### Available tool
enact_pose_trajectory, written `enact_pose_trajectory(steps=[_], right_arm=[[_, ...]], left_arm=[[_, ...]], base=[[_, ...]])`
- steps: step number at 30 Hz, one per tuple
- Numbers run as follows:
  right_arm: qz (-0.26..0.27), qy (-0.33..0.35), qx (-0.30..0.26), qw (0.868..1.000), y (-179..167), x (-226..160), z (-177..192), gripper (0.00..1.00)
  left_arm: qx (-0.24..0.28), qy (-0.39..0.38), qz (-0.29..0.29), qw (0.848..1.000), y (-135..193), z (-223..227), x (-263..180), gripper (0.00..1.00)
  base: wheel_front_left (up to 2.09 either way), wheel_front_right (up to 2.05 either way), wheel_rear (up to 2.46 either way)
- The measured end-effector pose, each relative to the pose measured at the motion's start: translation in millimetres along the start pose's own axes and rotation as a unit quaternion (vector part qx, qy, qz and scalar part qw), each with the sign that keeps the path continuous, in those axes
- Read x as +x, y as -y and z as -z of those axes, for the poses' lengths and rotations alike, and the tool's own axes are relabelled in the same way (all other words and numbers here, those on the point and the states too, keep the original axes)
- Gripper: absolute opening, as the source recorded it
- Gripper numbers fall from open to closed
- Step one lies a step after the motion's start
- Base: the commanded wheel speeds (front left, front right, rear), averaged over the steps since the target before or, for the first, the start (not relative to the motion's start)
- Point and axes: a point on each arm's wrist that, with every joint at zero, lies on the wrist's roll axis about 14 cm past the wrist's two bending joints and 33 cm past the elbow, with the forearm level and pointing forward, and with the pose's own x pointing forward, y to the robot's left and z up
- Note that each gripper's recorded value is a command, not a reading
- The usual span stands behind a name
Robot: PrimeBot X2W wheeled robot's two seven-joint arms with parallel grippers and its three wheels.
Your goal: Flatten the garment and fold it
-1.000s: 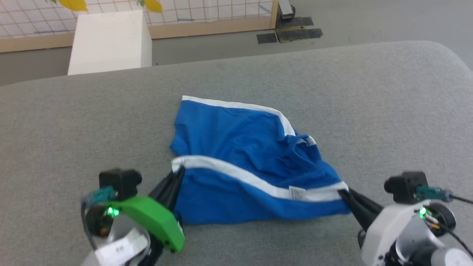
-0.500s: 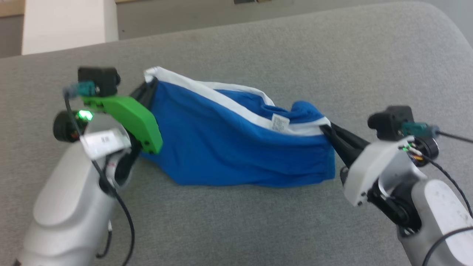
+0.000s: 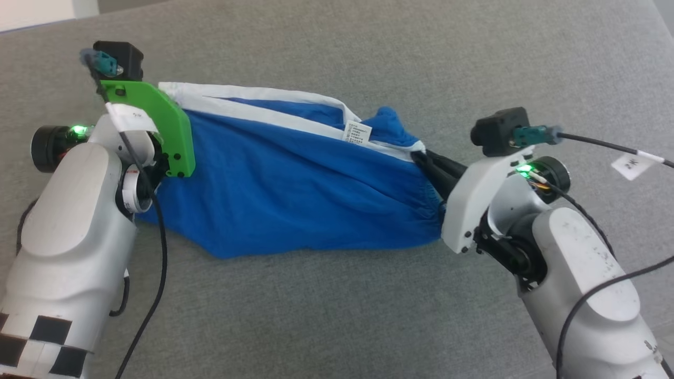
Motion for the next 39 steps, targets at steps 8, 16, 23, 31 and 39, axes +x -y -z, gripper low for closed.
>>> enact_pose_trajectory(steps=[8,16,23,31,39], right_arm=[[0.008,-0.042,0.01,0.999,5,7,16,0.0],[0.005,0.06,0.013,0.998,0,-5,-24,1.0],[0.015,0.194,0.001,0.981,-5,-49,-47,1.0],[0.041,0.299,-0.01,0.953,-8,-98,-54,1.0],[0.067,0.308,-0.003,0.949,-4,-116,-35,1.0]], left_arm=[[-0.008,-0.033,-0.004,0.999,3,7,15,1.0],[-0.021,0.086,-0.003,0.996,10,-16,-7,1.0],[-0.05,0.236,-0.018,0.97,20,-32,-62,1.0],[-0.067,0.229,-0.075,0.968,7,7,-94,1.0],[-0.074,0.138,-0.107,0.982,-2,44,-76,1.0]], base=[[0.0,0.0,0.0],[0.0,0.0,0.0],[0.0,0.0,0.0],[0.0,0.0,0.0],[0.0,0.0,0.0]])
